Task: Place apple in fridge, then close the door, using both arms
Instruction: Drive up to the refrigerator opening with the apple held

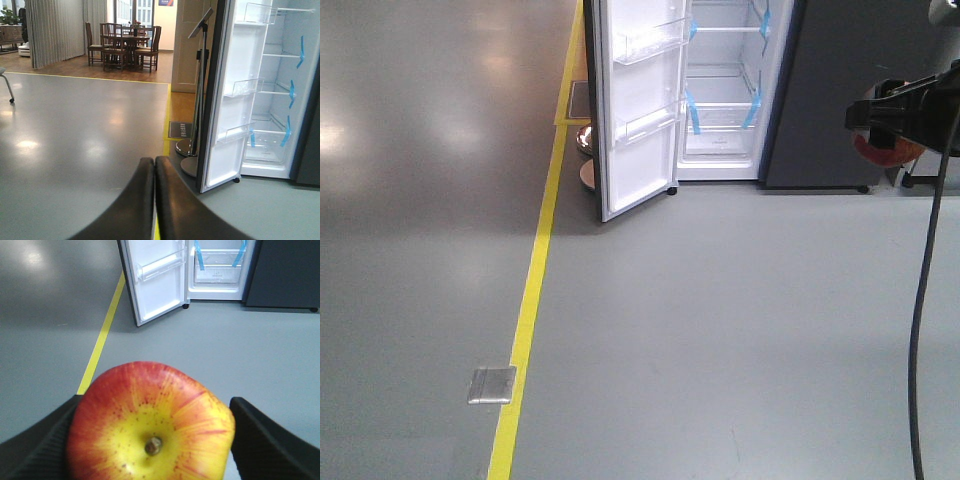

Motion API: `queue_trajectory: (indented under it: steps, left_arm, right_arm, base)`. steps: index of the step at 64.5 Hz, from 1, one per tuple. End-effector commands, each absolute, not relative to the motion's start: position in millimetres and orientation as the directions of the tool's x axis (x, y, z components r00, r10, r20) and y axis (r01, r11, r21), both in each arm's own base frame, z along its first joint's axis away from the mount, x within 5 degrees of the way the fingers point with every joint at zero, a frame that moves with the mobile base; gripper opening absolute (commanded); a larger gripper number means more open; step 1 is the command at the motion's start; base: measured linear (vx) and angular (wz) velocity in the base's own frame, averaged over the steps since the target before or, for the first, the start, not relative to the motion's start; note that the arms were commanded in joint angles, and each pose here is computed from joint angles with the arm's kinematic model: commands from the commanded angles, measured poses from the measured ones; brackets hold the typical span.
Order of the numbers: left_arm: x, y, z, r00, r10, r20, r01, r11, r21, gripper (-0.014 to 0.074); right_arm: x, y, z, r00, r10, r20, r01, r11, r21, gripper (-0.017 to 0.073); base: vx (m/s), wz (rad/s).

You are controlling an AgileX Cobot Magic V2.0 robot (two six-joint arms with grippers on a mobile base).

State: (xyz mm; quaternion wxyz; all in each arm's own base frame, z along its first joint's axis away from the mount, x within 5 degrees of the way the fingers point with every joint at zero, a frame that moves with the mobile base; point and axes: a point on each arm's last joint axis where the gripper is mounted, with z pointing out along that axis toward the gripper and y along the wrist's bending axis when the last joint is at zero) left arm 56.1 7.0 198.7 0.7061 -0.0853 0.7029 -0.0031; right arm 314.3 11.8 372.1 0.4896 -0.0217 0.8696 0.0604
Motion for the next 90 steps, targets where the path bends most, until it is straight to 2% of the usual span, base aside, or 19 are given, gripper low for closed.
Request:
queue_trajectory:
  steps: [1, 90]
  left_arm:
    - [56.1, 5.6, 196.7, 0.068, -0.128, -0.99, -0.09, 0.987, -0.133, -0.0006]
    - [56.1, 5.6, 196.7, 0.068, -0.128, -0.99, -0.09, 0.987, -0.133, -0.0006]
  right_arm:
    - [308.2, 10.9, 399.3, -0.399, 0.033, -0.917, -0.093, 0.993, 0.076, -0.0005]
    - [308.2, 10.9, 399.3, -0.399, 0.033, -0.917, -0.093, 0.993, 0.076, -0.0005]
  base:
    - [0.23, 0.02]
    - [0.22, 0.0]
